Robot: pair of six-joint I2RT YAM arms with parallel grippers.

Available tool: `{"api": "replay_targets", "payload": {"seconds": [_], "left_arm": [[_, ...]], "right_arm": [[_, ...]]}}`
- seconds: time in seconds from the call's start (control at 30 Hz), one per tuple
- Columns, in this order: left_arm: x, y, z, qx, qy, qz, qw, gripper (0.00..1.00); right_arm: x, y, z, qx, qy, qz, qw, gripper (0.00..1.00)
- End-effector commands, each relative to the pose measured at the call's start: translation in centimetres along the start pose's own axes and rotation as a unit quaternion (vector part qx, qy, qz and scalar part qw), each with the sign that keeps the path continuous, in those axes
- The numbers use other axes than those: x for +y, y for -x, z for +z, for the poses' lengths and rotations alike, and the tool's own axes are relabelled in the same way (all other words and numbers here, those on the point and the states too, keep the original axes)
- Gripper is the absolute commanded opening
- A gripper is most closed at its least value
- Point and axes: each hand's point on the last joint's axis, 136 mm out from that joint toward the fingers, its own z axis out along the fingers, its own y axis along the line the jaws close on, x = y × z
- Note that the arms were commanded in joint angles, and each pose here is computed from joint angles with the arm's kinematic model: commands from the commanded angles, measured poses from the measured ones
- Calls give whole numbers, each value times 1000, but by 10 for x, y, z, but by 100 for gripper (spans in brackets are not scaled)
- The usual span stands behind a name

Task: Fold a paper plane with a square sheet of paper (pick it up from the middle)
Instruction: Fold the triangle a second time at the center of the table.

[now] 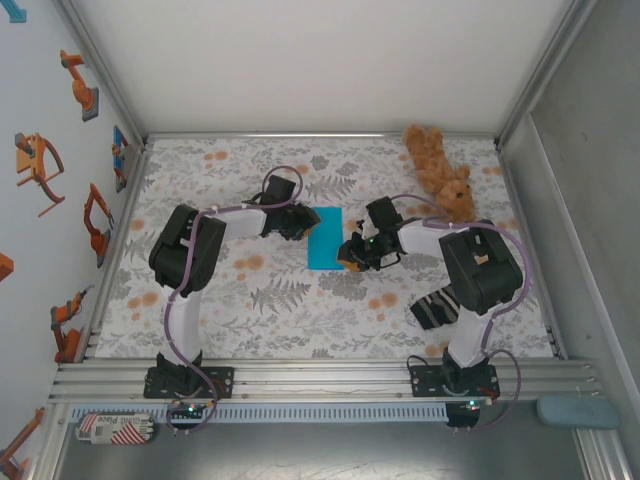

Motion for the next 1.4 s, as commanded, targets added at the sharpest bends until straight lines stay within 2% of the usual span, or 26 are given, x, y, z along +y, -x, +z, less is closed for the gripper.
{"api": "replay_targets", "payload": {"seconds": [0.0,0.43,0.6,0.7,0.9,0.97,1.37], "left_arm": [[71,-22,10,31,109,-43,993,32],[70,-21,7,29,108,-43,993,32],[63,-20,4,29,96,-40,994,32],[45,-16,0,25,66,-27,997,32],[-21,-7,-16,3,-64,39,997,32],[-33,-5,-18,-2,-84,55,995,32],[6,-12,5,27,-6,40,999,32]], "right_arm": [[12,1,-7,-12,22,-1,1000,24],[9,3,-11,-29,16,12,999,17],[8,4,-13,-33,9,14,999,7],[6,2,-17,-34,2,15,999,0],[3,-8,-21,-15,-10,6,1000,0],[2,-10,-23,-10,-15,3,1000,0],[11,-7,-28,-9,-3,-9,1000,0]]}}
